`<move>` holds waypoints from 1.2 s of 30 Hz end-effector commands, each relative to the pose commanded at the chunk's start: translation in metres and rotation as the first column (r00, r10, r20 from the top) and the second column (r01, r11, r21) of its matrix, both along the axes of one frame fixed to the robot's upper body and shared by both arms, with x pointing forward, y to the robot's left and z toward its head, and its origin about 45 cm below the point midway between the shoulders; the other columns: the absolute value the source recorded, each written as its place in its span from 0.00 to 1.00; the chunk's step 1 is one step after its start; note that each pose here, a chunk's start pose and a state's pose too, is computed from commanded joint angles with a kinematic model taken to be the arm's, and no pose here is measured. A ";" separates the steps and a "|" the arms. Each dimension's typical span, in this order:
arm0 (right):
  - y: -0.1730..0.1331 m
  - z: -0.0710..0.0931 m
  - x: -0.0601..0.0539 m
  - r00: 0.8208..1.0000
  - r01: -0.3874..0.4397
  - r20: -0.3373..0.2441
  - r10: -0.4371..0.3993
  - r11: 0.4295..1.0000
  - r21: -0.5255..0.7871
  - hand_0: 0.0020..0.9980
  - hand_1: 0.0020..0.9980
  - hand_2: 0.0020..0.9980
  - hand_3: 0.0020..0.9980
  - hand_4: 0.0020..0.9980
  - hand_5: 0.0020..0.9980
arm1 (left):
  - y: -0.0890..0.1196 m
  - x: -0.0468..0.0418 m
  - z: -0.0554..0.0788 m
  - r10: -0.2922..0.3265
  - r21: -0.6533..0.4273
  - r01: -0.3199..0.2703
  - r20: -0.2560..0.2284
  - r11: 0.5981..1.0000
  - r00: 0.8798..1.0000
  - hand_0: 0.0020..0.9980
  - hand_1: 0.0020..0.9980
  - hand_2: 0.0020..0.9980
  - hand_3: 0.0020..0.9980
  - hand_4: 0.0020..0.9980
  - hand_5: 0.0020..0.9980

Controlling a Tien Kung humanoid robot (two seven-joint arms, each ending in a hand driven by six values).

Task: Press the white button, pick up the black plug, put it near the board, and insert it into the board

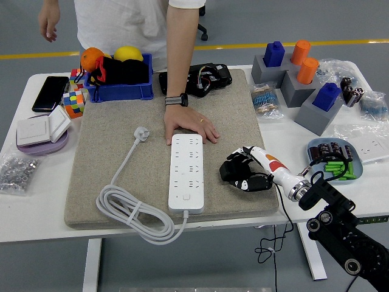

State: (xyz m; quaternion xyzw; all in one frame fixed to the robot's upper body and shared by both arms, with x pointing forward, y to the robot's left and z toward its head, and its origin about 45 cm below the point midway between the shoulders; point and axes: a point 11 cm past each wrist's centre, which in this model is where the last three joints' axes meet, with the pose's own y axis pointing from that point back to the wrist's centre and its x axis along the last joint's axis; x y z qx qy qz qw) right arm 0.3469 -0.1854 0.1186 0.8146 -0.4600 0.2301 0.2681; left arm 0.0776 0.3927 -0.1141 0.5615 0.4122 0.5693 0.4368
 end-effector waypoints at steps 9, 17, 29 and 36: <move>0.000 -0.001 -0.001 1.000 -0.006 0.008 0.006 1.000 -0.011 0.50 0.48 0.51 0.58 0.75 0.00 | 0.000 0.0006 0.000 -0.001 0.000 0.001 0.001 1.000 1.000 0.47 0.50 0.51 0.58 0.59 0.26; 0.003 -0.001 -0.004 1.000 -0.016 0.013 0.017 1.000 -0.008 0.45 0.38 0.39 0.52 0.77 0.00 | 0.000 0.0002 0.000 0.000 0.000 0.000 0.001 1.000 1.000 0.47 0.50 0.51 0.58 0.59 0.26; 0.016 0.022 -0.006 0.993 -0.055 0.102 0.053 0.998 0.017 0.42 0.32 0.33 0.48 0.74 0.00 | 0.000 0.0004 0.000 0.001 0.001 -0.001 0.002 1.000 1.000 0.47 0.50 0.51 0.58 0.59 0.26; 0.032 0.045 -0.011 0.974 -0.115 0.193 0.117 0.993 -0.022 0.42 0.32 0.32 0.48 0.73 0.00 | 0.000 0.0000 0.000 0.003 0.001 -0.003 0.002 1.000 1.000 0.47 0.50 0.51 0.58 0.59 0.26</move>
